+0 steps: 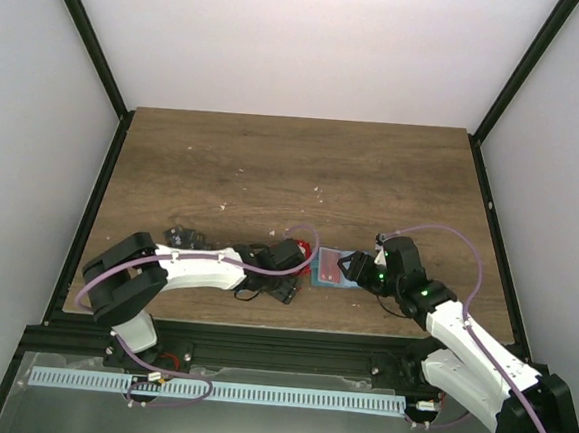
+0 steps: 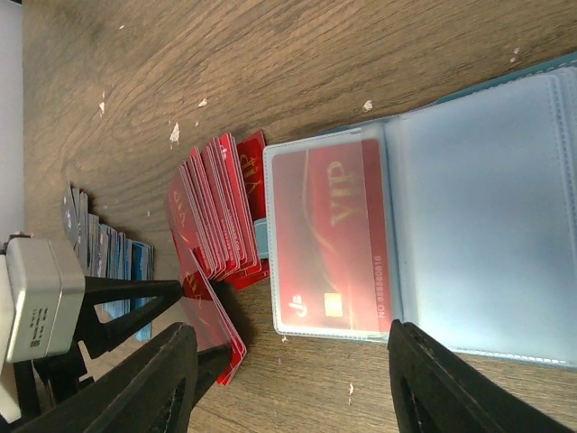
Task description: Put the credit cards into the card holder
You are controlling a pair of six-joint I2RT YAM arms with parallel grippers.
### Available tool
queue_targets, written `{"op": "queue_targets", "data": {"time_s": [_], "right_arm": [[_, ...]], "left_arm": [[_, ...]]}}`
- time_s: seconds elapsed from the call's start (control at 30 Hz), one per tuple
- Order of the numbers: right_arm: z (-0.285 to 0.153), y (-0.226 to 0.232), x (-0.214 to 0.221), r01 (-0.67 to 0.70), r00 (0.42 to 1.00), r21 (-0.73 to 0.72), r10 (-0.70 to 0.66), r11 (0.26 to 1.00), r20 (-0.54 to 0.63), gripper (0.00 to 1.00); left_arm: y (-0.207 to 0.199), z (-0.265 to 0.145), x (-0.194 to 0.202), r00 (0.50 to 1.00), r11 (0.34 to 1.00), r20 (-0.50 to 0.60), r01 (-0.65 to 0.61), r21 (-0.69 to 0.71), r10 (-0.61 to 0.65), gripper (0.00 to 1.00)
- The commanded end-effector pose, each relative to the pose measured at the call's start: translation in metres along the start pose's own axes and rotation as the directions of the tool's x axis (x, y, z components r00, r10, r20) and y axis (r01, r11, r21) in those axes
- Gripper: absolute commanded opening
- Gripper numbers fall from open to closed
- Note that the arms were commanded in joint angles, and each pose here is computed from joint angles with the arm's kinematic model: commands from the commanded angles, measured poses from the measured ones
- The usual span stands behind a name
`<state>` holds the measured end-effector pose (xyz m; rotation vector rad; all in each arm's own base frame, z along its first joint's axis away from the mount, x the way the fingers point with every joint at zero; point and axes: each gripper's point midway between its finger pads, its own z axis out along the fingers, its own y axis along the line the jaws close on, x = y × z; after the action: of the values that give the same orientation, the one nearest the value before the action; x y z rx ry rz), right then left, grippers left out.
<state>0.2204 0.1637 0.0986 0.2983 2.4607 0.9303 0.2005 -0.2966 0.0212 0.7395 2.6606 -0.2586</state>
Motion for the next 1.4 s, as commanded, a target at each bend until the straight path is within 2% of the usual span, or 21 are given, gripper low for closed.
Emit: {"op": "queue_targets", "data": {"time_s": [0.0, 0.4, 0.47, 0.57, 0.7, 0.8, 0.97, 1.07, 1.27, 1.37], "right_arm": [[-0.001, -0.003, -0.001, -0.021, 1.0, 0.006, 0.021, 1.0, 0.009, 0.6], [-0.005, 0.002, 0.001, -0.035, 0.999, -0.023, 0.035, 0.999, 0.001, 0.6], [-0.006, 0.003, 0.002, -0.036, 0.999, -0.028, 0.036, 0.999, 0.001, 0.6], [-0.007, 0.005, 0.002, -0.035, 0.999, -0.04, 0.035, 0.999, 0.0, 0.6], [-0.006, 0.008, 0.003, -0.036, 0.999, -0.063, 0.036, 0.997, -0.006, 0.6], [-0.005, 0.015, 0.005, -0.033, 0.999, -0.1, 0.032, 0.994, -0.019, 0.6], [0.001, 0.031, 0.014, -0.019, 0.999, -0.165, 0.011, 0.986, -0.051, 0.59], [0.006, 0.045, 0.019, -0.005, 0.998, -0.199, -0.007, 0.98, -0.06, 0.59], [0.029, 0.073, 0.037, 0.028, 0.99, -0.227, -0.058, 0.973, -0.126, 0.59], [0.042, 0.081, 0.043, 0.051, 0.983, -0.213, -0.088, 0.976, -0.164, 0.58]], "left_arm": [[-0.017, 0.003, 0.021, 0.999, 0.993, -0.037, -0.004, 0.121, 0.009, 0.76], [-0.085, -0.003, 0.069, 0.985, 0.962, -0.077, -0.135, 0.239, 0.157, 0.74], [-0.098, -0.01, 0.071, 0.98, 0.951, -0.062, -0.164, 0.262, 0.187, 0.72], [-0.102, -0.032, 0.054, 0.985, 0.949, 0.014, -0.17, 0.264, 0.173, 0.72], [-0.073, -0.049, 0.019, 0.987, 0.982, 0.102, -0.134, 0.135, 0.121, 0.75], [-0.045, -0.05, 0.004, 0.992, 0.995, 0.106, -0.07, 0.075, 0.061, 0.75], [0.027, -0.052, -0.01, 0.991, 0.994, 0.11, 0.087, -0.066, -0.079, 0.76], [0.074, -0.054, -0.01, 0.975, 0.969, 0.115, 0.204, -0.143, -0.188, 0.75], [0.144, -0.05, -0.013, 0.904, 0.883, 0.155, 0.425, -0.202, -0.399, 0.72], [0.172, -0.039, -0.007, 0.868, 0.842, 0.147, 0.495, -0.215, -0.473, 0.74]]}}
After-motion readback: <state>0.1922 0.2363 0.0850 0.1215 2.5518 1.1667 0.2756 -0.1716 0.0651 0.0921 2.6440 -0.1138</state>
